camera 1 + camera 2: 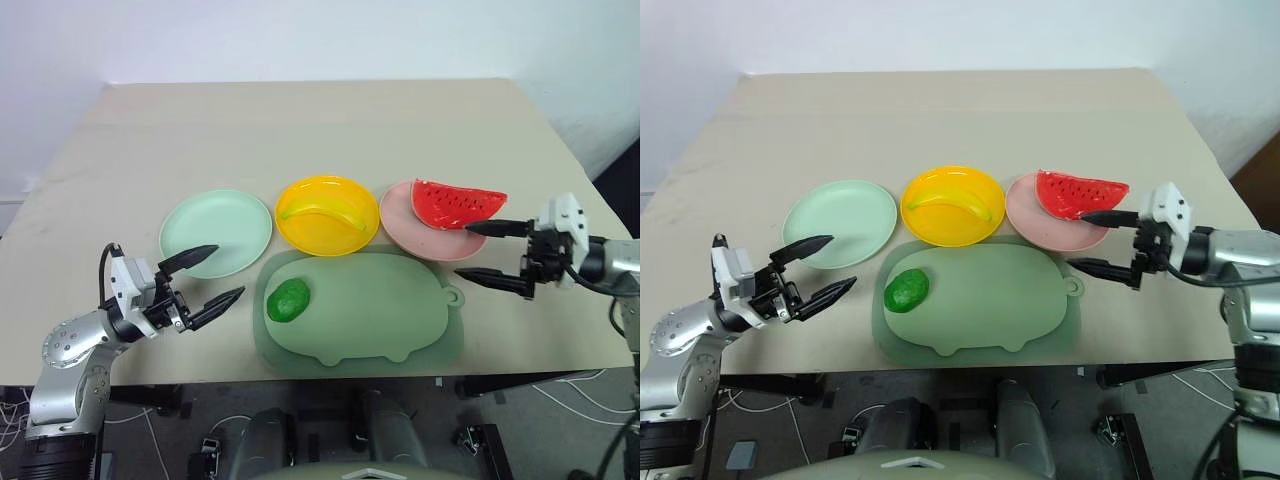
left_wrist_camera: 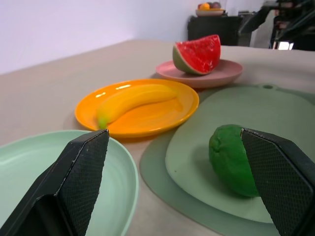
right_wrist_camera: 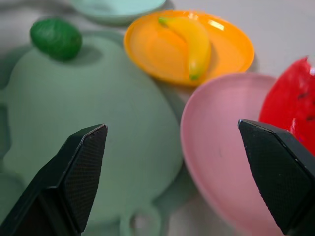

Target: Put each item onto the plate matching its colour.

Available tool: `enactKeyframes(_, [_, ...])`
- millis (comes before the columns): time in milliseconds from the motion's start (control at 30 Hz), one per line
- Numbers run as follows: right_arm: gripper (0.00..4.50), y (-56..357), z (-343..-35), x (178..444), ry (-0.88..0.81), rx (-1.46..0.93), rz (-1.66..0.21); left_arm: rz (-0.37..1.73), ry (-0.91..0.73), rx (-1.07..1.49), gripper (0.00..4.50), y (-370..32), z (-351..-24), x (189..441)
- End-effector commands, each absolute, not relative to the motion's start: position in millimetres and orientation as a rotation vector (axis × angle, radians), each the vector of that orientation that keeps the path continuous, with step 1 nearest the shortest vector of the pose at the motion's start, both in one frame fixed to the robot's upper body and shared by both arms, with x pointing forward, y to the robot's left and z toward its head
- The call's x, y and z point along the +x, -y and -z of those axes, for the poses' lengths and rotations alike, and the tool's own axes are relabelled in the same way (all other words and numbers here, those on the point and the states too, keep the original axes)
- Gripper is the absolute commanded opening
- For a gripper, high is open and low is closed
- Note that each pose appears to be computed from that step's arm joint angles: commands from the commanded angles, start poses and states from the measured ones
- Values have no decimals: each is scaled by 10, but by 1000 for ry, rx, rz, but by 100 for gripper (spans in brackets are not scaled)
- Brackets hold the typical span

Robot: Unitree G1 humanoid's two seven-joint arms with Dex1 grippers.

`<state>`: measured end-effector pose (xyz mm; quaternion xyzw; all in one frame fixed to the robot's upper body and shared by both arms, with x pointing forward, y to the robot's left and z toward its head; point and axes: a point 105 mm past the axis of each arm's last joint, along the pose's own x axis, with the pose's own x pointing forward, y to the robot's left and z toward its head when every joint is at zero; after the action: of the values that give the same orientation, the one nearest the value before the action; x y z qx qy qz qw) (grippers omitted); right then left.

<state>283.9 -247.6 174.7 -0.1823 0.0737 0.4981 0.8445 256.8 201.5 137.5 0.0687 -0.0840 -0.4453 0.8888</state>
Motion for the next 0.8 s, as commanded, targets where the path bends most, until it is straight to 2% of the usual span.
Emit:
enactKeyframes(33, [448,2494,-1872,2778,-107,-422,-1049,957,180,160,450,-1931,-1409,2543])
enactKeyframes(100, [448,2502,-1835,2723,-139,-420,-1070,959,178,158,450,-1877,-1393,2548])
enactKeyframes(367, [448,2500,-1759,2472,-83,-441,-1147,980,139,180,450,-1554,-1407,2586])
enactKeyframes(800, [448,2418,-1584,2445,-85,-390,-1101,999,-27,198,450,-1034,-1267,2678])
